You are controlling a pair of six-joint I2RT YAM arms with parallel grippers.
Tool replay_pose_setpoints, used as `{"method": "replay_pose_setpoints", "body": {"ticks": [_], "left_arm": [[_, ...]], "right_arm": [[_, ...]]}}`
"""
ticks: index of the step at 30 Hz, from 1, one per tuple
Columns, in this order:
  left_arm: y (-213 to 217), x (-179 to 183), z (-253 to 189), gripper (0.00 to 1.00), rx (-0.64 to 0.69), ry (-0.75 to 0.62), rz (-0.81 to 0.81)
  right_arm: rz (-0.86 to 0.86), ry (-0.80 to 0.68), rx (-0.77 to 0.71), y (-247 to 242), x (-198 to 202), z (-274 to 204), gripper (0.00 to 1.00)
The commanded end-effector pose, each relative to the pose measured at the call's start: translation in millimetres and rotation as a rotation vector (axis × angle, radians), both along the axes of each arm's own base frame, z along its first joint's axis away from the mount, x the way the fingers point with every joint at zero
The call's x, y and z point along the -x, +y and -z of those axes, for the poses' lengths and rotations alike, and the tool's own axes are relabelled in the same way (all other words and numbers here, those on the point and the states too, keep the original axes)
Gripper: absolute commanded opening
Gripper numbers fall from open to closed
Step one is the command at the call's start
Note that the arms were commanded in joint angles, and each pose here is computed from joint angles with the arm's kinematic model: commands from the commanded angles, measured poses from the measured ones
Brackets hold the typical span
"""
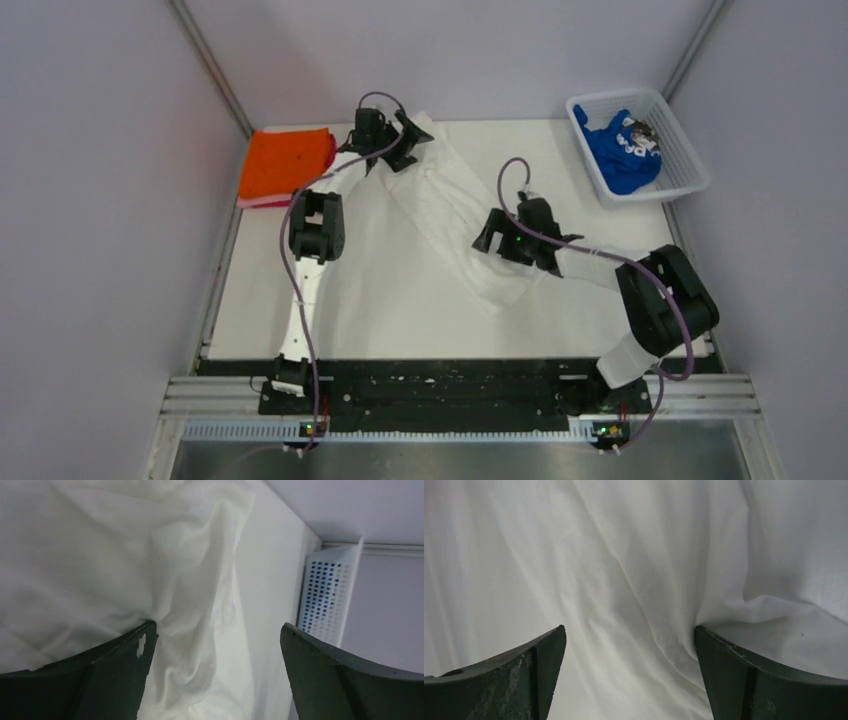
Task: Fold and stack the t-shirts
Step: Rotate the tshirt 90 degrees, then grab the bottom of the folded rectangular tshirt with both arms
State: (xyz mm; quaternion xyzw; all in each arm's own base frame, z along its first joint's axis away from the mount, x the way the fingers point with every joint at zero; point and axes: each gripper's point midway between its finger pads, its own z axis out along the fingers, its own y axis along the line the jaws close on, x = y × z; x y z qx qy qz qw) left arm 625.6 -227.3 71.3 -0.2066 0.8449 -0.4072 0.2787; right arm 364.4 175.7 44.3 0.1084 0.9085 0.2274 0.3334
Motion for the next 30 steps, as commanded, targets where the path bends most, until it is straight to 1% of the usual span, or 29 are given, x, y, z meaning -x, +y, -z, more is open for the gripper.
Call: {"method": "replay_pose_setpoints", "body": {"ticks": [1, 2, 3, 4, 7, 9, 11, 13, 15, 17, 20, 22, 23, 24, 26, 27, 30], "left_arm": [[-48, -30, 13, 0.99, 0.184, -0.073, -0.011], [-56, -40, -4, 0.99, 0.223, -0.145, -0.008], [-62, -42, -6, 0.99, 0.243, -0.164, -0.008], [-68, -45, -14, 0.99, 0.261, -0.215, -0.003], [-80, -47, -42, 0.99, 0.269, -0.35, 0.03], [-89, -42, -60, 0.99, 0.264, -0.396, 0.072], [-92, -35, -85, 0.99, 0.246, -0.431, 0.113], [-85, -30, -108, 0.99, 0.196, -0.448, 0.123], [-74, -19, -144, 0.99, 0.147, -0.483, 0.131], [-63, -1, -180, 0.99, 0.096, -0.501, 0.137], [-43, 46, -219, 0.98, -0.01, -0.473, 0.138], [-27, 89, -224, 0.99, -0.086, -0.434, 0.134], [-18, 117, -199, 0.99, -0.134, -0.372, 0.138], [-10, 144, -199, 0.99, -0.16, -0.368, 0.14], [6, 199, -178, 0.99, -0.216, -0.324, 0.12], [15, 227, -161, 0.99, -0.245, -0.287, 0.102], [32, 304, -113, 0.99, -0.306, -0.206, 0.113]], "right_arm": [[-0.159, 0.188, -0.085, 66, 91, 20, 0.99], [-0.194, 0.199, -0.085, 78, 102, 18, 0.99], [-0.225, 0.2, -0.09, 88, 110, 15, 0.99], [-0.263, 0.191, -0.098, 99, 117, 10, 0.99], [-0.415, 0.131, -0.112, 137, 132, -10, 0.99], [-0.492, 0.099, -0.097, 156, 139, -19, 0.99], [-0.493, 0.093, -0.067, 157, 138, -24, 0.99], [-0.44, 0.046, -0.028, 150, 126, -37, 0.99], [-0.386, -0.016, -0.013, 142, 116, -57, 0.99], [-0.334, -0.069, -0.023, 133, 112, -77, 0.99], [-0.305, -0.081, -0.043, 121, 119, -88, 0.99], [-0.263, -0.036, -0.026, 107, 126, -80, 0.99], [-0.236, -0.004, -0.015, 98, 130, -72, 0.99], [-0.213, 0.024, -0.006, 89, 135, -64, 0.99], [-0.183, 0.06, -0.004, 76, 146, -50, 0.99], [-0.176, 0.074, -0.004, 71, 152, -42, 0.99], [-0.167, 0.122, -0.007, 58, 168, -25, 0.96]]}}
